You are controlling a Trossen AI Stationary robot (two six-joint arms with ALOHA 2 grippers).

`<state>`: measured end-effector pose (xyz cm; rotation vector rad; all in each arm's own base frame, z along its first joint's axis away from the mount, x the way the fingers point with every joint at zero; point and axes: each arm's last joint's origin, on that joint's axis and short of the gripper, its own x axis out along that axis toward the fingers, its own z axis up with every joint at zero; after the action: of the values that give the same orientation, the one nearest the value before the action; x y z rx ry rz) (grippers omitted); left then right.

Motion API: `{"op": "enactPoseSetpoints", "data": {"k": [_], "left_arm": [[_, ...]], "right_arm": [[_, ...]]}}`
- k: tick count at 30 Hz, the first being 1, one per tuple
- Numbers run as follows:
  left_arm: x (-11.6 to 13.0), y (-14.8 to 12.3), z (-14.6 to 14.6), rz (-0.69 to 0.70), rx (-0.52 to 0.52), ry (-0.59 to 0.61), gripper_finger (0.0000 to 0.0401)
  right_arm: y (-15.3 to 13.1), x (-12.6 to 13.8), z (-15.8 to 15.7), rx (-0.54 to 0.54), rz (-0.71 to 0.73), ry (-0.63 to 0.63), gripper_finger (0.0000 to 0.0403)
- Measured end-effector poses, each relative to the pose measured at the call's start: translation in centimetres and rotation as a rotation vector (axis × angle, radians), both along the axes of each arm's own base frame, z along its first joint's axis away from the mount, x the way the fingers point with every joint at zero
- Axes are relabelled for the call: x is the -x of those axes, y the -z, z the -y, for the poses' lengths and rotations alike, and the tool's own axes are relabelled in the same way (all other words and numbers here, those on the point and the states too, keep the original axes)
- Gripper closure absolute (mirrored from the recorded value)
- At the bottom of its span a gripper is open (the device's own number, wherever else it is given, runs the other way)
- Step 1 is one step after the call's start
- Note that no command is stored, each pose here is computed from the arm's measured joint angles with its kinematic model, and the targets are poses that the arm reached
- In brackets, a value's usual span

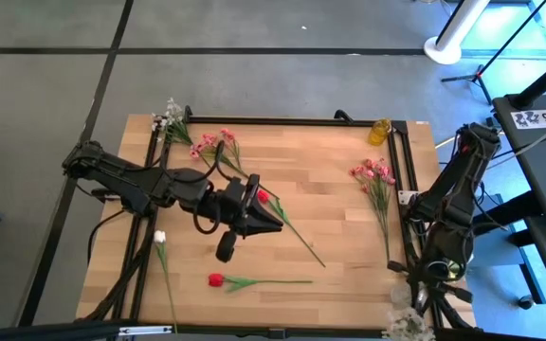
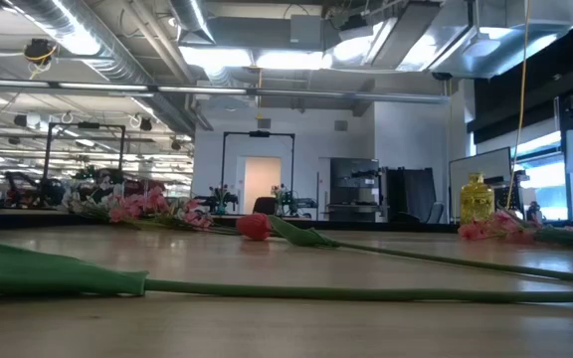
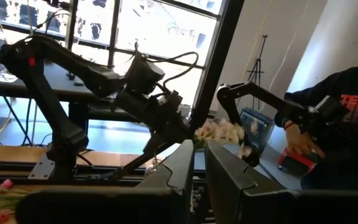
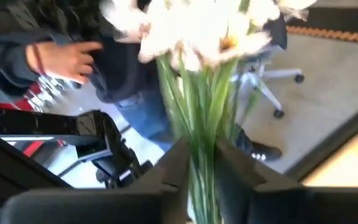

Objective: Sort flowers into vase by color
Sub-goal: Put the right white flowers into the transparent vase

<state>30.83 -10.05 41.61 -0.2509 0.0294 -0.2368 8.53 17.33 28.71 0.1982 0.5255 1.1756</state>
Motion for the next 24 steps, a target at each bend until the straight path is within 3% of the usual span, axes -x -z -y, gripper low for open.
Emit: {"op": "enactPoseSetpoints", "data": {"k": [4, 9, 16, 20, 24], "left_arm": [[0.0, 0.0, 0.0, 0.0, 0.0, 0.0, 0.0364], [0.0, 0.0, 0.0, 0.0, 0.008, 0.001, 0.0364], [0.1, -0.3, 0.2, -0.013, 0.157, 0.055, 0.0364], [0.1, -0.3, 0.3, -0.015, 0.159, 0.058, 0.0364], [0.1, -0.2, 0.3, -0.017, 0.159, 0.058, 0.0364]], "right_arm": [[-1.1, 0.2, 0.5, 0.11, -0.037, 0.014, 0.029], [-1.8, 0.5, 1.2, 0.205, -0.077, 0.029, 0.0281], [-2.2, 0.4, 1.6, 0.251, -0.072, 0.108, 0.0281], [-2.6, 0.3, 1.3, 0.203, -0.049, 0.102, 0.0281], [-4.1, 0.0, 0.7, 0.054, 0.023, 0.097, 0.0281]]}}
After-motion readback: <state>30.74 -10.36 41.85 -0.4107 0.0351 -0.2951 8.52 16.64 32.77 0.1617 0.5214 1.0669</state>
